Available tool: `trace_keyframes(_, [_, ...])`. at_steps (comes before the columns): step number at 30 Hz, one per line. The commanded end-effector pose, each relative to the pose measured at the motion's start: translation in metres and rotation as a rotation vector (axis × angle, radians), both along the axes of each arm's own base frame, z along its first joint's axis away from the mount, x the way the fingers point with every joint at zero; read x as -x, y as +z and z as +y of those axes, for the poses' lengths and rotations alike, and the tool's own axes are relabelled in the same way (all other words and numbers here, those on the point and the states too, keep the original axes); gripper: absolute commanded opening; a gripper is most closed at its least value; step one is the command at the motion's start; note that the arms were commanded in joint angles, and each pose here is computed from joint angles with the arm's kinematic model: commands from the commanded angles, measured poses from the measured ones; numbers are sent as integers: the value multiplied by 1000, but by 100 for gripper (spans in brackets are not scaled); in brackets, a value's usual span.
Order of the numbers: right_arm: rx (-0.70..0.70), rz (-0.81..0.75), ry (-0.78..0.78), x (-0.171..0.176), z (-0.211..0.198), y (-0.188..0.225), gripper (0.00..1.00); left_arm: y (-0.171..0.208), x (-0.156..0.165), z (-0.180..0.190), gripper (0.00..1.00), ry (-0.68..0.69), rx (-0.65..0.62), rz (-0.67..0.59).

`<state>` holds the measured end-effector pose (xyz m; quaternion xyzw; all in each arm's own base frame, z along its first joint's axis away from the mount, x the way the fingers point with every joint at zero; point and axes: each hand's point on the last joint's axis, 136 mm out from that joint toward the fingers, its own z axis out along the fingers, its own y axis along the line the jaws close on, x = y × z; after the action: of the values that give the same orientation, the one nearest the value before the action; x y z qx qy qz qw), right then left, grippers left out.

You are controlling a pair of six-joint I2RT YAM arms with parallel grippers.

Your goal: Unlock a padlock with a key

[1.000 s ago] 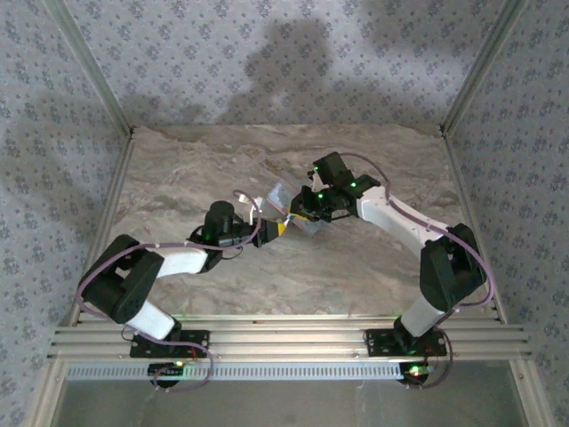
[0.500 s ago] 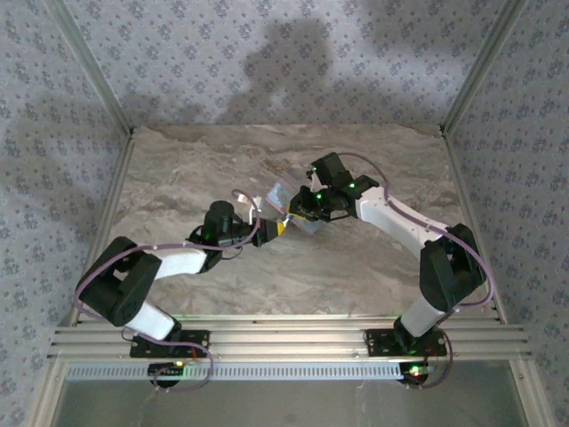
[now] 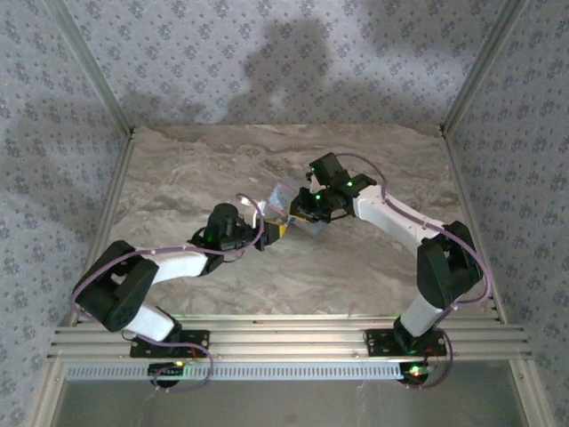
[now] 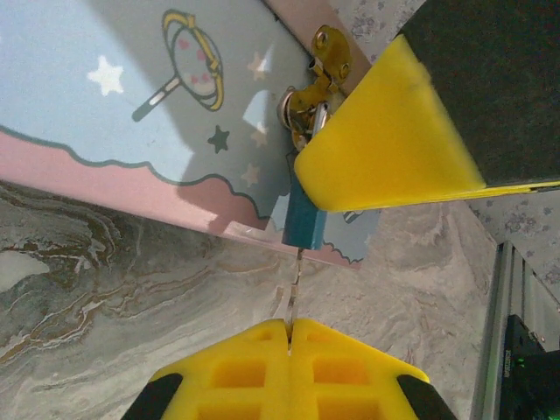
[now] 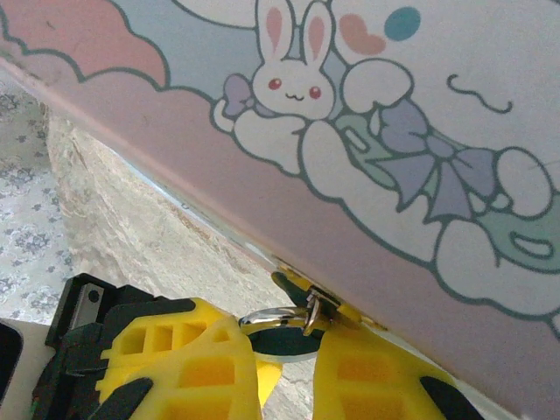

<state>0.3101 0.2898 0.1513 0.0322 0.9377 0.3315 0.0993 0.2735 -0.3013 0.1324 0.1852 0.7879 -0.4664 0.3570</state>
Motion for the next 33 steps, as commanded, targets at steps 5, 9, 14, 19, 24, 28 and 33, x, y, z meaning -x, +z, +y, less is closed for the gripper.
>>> trace_keyframes(5, [-58, 72, 74, 21, 23, -5, 0, 60, -11, -13, 0, -19, 190, -173])
trace_keyframes(9, [-92, 77, 54, 19, 25, -2, 0, 57, -14, -14, 0, -13, 199, -167])
trace_keyframes(14, [-113, 87, 60, 21, 26, -2, 0, 47, -20, -10, 0, 11, 217, -144])
trace_keyframes(19, [-142, 89, 47, 21, 24, 0, 0, 41, -22, -10, 0, 1, 229, -137])
trace_keyframes(24, [-95, 92, 72, 27, 17, -6, 0, 43, -22, -3, 0, 5, 261, -141])
trace_keyframes(28, [-82, 93, 77, 28, 14, -9, 0, 44, -22, 2, 0, 1, 262, -140])
trace_keyframes(33, [-61, 89, 79, 28, 8, -11, 0, 44, -23, 14, 0, 3, 254, -125])
